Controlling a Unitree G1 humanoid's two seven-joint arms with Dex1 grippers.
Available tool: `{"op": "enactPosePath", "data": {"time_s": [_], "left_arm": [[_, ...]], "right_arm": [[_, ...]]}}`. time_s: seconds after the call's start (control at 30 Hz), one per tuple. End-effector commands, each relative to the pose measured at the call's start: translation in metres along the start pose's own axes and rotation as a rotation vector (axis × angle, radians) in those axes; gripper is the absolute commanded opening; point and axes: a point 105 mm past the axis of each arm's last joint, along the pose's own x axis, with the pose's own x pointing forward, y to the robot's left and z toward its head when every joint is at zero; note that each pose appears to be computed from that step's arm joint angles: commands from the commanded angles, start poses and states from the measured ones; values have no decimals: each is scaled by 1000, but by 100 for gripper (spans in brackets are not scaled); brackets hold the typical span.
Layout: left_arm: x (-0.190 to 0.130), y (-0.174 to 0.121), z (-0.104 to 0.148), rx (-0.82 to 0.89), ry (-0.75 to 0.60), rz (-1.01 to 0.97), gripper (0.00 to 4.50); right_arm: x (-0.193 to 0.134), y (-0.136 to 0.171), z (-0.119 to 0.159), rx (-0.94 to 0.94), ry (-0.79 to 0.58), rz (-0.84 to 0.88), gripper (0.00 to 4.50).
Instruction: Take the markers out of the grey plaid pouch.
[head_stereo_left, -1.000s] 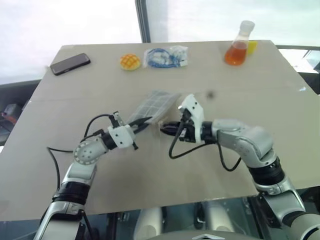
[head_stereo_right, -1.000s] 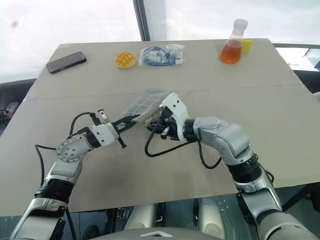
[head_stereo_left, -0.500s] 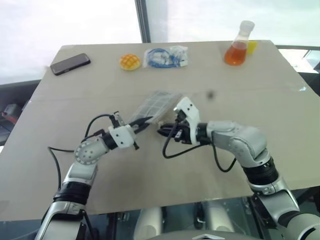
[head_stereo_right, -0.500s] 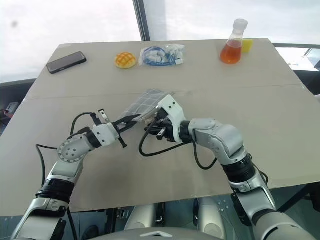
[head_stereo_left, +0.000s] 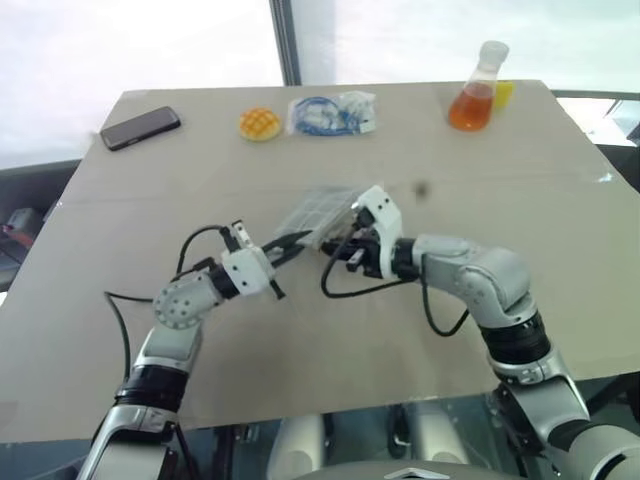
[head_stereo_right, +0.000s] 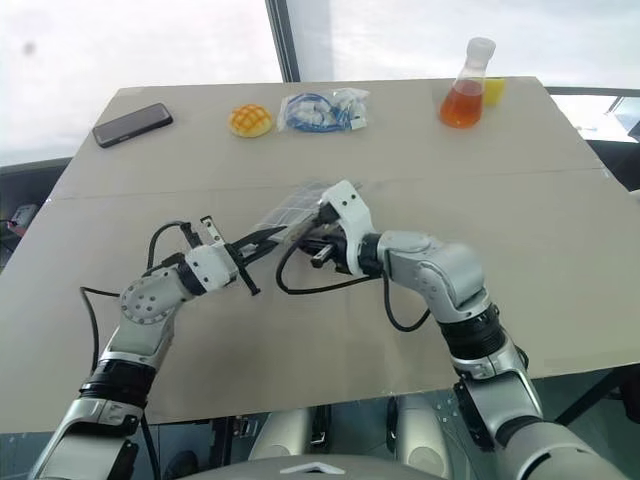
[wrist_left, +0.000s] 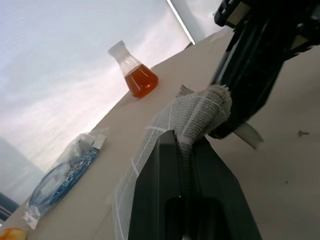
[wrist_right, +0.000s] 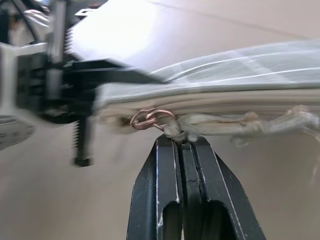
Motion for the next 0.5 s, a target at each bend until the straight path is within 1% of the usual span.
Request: {"op": "enactPosePath", "data": {"time_s": [0.03, 0.13, 0.2, 0.3, 0.37, 0.43, 0.5], "left_arm": [[7, -4, 23, -4, -117, -21, 0], [14, -14, 30, -13, -168, -72, 0], [19, -21, 29, 0, -162, -110, 0], [26, -23, 34, -7, -197, -123, 0], [27, -22, 40, -21, -230, -127, 0], [25, -15, 47, -61, -270, -123, 0], [22, -12, 50, -103, -296, -131, 0]], "right_arm": [[-30, -31, 21, -86, -34, -191, 6], [-50, -48, 26, -94, -38, -312, 6], [-57, -51, 27, -88, -43, -338, 6], [-62, -56, 25, -67, -41, -379, 6], [-68, -72, 17, -47, -21, -467, 6], [-87, -103, 4, -46, 22, -628, 6], [-105, -121, 0, -39, 31, -729, 6]]}}
